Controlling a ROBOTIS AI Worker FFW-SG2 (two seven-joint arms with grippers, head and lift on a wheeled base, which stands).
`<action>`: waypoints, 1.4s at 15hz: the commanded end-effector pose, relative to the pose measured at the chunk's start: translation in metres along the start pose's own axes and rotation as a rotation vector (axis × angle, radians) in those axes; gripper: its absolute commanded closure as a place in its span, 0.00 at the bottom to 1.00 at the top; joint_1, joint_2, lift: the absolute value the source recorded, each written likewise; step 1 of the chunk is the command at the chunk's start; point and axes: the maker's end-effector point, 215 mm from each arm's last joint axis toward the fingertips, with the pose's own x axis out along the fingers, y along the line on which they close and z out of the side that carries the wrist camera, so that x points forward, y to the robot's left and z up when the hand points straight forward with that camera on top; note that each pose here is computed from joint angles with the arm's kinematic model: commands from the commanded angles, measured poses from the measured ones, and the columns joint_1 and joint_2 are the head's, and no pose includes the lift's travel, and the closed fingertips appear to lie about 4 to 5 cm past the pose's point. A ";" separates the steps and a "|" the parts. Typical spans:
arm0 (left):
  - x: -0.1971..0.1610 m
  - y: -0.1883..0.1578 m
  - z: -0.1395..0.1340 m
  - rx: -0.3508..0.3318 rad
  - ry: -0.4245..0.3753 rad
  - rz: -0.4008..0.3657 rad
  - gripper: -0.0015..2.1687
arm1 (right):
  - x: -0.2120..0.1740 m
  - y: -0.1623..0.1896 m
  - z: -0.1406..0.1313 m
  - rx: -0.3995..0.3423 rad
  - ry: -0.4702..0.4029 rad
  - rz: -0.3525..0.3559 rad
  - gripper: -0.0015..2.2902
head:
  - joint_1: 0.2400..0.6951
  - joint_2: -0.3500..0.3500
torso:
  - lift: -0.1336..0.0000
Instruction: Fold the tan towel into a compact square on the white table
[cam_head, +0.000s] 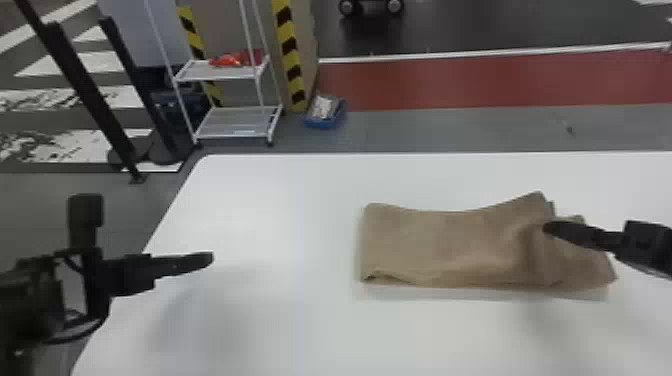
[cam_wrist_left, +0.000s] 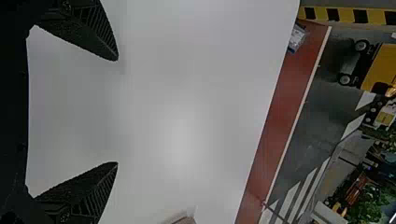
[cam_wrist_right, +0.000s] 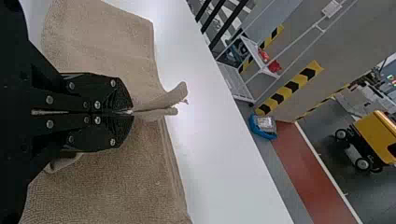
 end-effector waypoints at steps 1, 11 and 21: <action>0.001 0.001 -0.001 0.004 0.006 0.003 0.04 | -0.007 0.014 0.007 0.037 -0.001 0.029 0.51 | 1.00 0.73 | 0.08; 0.006 -0.004 -0.006 0.004 0.024 -0.022 0.04 | -0.016 -0.007 0.003 0.140 -0.001 0.009 0.51 | 1.00 0.71 | 0.08; 0.008 -0.005 -0.014 0.006 0.040 -0.017 0.04 | -0.015 -0.029 0.004 0.178 -0.047 0.017 0.51 | 1.00 0.67 | 0.08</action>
